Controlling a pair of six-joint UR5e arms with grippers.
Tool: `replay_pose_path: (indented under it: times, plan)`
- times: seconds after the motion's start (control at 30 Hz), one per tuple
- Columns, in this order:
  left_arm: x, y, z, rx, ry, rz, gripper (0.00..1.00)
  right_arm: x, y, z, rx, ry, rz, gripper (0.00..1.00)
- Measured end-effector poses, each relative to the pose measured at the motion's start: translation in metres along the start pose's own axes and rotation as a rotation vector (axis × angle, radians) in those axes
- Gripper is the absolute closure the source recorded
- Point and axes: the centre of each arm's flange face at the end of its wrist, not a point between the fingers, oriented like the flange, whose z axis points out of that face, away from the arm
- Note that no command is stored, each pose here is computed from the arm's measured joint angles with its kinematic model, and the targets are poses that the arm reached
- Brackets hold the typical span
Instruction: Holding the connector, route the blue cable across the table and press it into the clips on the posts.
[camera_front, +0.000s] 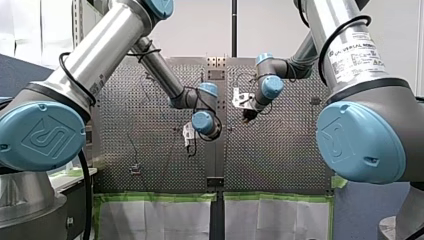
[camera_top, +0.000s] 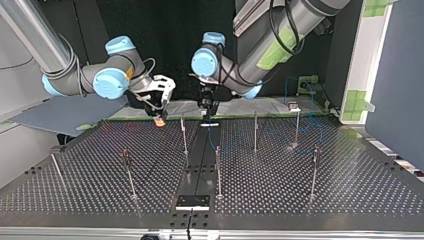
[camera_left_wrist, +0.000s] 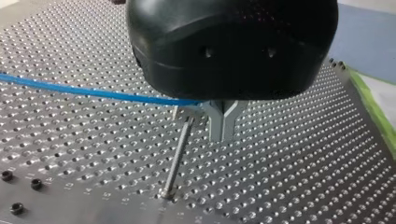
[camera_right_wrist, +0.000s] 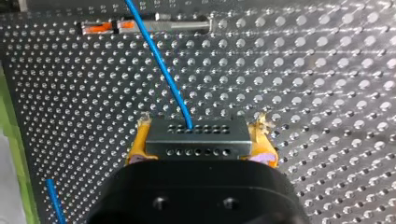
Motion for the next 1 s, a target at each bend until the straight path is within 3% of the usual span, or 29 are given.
replay_pose_path:
  times: [0.37, 0.73, 1.0]
  plan:
    - [0.024, 0.008, -0.011, 0.031, -0.002, -0.020, 1.00, -0.012, 0.012, 0.002, -0.017, -0.014, 0.012, 1.00]
    - [0.008, 0.003, 0.004, 0.066, -0.036, -0.046, 1.00, -0.034, 0.023, 0.020, -0.004, -0.028, 0.028, 1.00]
    - [-0.003, 0.003, 0.014, 0.081, -0.053, -0.068, 1.00, -0.033, 0.032, 0.027, 0.002, -0.006, 0.045, 1.00]
